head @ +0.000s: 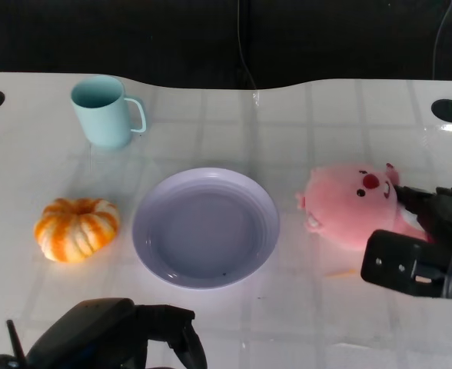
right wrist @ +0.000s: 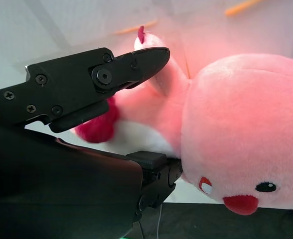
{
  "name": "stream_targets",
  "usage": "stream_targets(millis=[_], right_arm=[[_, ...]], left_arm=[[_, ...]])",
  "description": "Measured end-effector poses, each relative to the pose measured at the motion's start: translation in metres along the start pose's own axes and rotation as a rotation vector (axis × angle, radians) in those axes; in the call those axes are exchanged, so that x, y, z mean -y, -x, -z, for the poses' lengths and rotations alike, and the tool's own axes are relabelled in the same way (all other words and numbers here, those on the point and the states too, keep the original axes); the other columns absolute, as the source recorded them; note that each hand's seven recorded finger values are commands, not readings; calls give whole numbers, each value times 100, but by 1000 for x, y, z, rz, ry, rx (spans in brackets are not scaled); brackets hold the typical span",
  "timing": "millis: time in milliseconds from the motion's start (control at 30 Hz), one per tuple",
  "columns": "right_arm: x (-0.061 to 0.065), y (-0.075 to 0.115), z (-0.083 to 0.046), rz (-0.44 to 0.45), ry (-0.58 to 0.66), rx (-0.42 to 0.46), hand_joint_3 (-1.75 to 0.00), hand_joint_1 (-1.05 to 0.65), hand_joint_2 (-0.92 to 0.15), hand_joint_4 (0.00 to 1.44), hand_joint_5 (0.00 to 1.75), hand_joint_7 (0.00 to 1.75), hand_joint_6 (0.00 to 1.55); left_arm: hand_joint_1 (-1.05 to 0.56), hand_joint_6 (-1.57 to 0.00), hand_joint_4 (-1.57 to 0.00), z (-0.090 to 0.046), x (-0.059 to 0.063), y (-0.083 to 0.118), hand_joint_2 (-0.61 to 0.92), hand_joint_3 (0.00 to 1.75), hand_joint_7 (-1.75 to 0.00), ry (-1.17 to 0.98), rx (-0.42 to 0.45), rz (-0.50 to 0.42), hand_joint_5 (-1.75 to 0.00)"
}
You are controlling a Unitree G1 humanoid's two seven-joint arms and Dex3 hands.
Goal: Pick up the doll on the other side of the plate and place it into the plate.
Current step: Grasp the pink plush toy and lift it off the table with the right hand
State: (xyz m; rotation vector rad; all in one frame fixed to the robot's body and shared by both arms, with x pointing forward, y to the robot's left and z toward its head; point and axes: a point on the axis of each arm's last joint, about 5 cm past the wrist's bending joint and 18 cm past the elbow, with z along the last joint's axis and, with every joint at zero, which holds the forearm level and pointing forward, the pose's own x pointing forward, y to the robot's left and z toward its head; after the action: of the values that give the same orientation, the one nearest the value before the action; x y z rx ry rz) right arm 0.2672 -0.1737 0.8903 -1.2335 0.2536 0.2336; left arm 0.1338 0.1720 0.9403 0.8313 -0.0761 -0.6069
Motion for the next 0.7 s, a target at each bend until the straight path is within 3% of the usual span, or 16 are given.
stream_targets(millis=[133, 167, 200, 233, 300, 333, 367, 433, 500, 600, 700], right_arm=[[-8, -7, 0, 73, -45, 2, -13, -32, -92, 61, 16, 7, 72], [-10, -9, 1, 95, -58, 7, -14, -22, -92, 78, 48, 9, 91], [-11, -9, 2, 124, -75, 16, -14, -15, -91, 84, 99, 11, 113], [-13, -10, 4, 152, -89, 27, -14, -14, -91, 87, 118, 12, 123], [-14, -12, 5, 197, -106, 53, -19, -14, -90, 91, 140, 19, 134], [-14, -13, 5, 213, -109, 64, -34, -17, -85, 86, 156, 61, 117], [-14, -13, 6, 225, -114, 71, -50, -19, -77, 82, 160, 94, 101], [-14, -14, 7, 248, -114, 88, -77, -22, -62, 79, 153, 118, 88], [-13, -15, 7, 265, -118, 102, -105, -23, -48, 82, 170, 159, 78], [-13, -15, 6, 285, -133, 123, -126, -22, -37, 86, 174, 173, 77], [-10, -15, 5, 302, -166, 141, -131, -22, -37, 87, 175, 174, 77]], left_arm=[[-20, -73, -65, 0, 1, 0, 92, 33, -96, -3, -9, 4, -159], [-19, -73, -64, 0, 1, 1, 92, 33, -95, -5, -11, 4, -159], [-19, -73, -64, 0, 1, 1, 92, 33, -95, -6, -12, 4, -159], [-19, -73, -64, 0, 1, 1, 92, 33, -95, -5, -12, 4, -159], [-18, -72, -64, 0, 1, 1, 92, 32, -95, -5, -12, 4, -159], [-18, -72, -63, 0, 1, 1, 92, 32, -95, -5, -12, 4, -159], [-18, -72, -63, 0, 1, 1, 92, 32, -94, -6, -11, 4, -158], [-18, -73, -63, 0, 1, 1, 92, 32, -94, -6, -11, 4, -157], [-18, -73, -65, 0, 1, 0, 92, 32, -94, -9, -11, 3, -157], [-19, -74, -66, 0, 0, -2, 92, 32, -94, -12, -14, 0, -158], [-18, -74, -66, -1, 1, -3, 92, 32, -94, -9, -13, 3, -159]])
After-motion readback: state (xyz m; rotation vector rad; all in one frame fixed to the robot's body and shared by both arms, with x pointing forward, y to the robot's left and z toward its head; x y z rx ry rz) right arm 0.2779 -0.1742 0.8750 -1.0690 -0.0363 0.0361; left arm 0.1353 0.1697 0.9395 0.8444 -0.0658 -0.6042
